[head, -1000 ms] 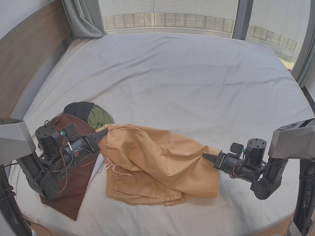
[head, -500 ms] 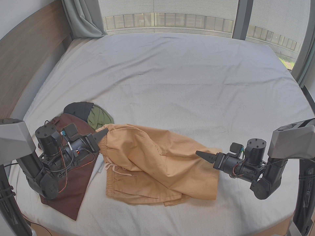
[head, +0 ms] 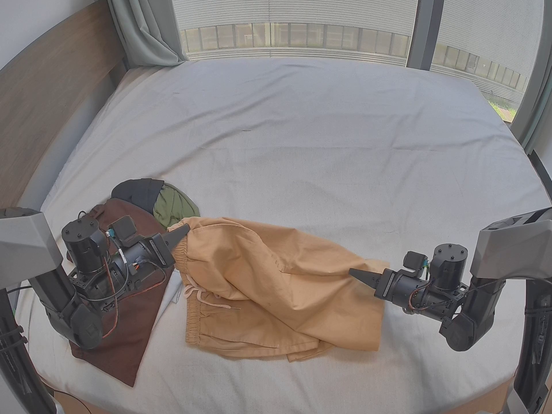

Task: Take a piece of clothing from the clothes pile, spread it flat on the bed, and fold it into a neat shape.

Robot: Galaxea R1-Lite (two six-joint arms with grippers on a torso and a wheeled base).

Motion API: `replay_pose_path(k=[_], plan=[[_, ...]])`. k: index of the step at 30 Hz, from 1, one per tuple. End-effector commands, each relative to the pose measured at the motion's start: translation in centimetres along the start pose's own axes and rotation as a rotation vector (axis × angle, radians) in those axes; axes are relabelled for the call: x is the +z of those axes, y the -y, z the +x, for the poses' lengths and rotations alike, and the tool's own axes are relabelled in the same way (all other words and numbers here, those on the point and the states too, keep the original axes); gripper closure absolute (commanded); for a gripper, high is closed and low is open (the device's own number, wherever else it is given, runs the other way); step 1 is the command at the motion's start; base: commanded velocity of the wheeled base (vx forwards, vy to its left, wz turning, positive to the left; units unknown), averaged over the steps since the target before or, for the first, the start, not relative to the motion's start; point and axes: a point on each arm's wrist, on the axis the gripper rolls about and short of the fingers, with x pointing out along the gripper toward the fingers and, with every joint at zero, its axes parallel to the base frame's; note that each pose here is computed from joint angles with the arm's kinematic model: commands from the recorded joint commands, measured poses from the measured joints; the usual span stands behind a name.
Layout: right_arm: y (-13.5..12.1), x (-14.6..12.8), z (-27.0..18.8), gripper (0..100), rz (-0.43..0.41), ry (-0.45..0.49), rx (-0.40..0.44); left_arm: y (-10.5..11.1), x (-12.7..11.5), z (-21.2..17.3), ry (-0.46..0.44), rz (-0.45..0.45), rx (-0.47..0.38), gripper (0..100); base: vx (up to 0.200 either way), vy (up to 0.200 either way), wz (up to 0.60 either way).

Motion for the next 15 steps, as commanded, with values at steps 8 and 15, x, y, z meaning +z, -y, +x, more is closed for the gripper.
replay_pose_path(k=[8,15], plan=[[-0.1,0.05,-0.03,100,-0.003,0.001,0.003,-0.01,0.03,0.01,0.001,0.0,0.0,100,0.0,0.0,0.0],[-0.46,0.67,-0.23,100,-0.053,0.023,0.012,0.3,0.9,0.42,0.036,0.008,-0.021,100,0.0,0.0,0.0]])
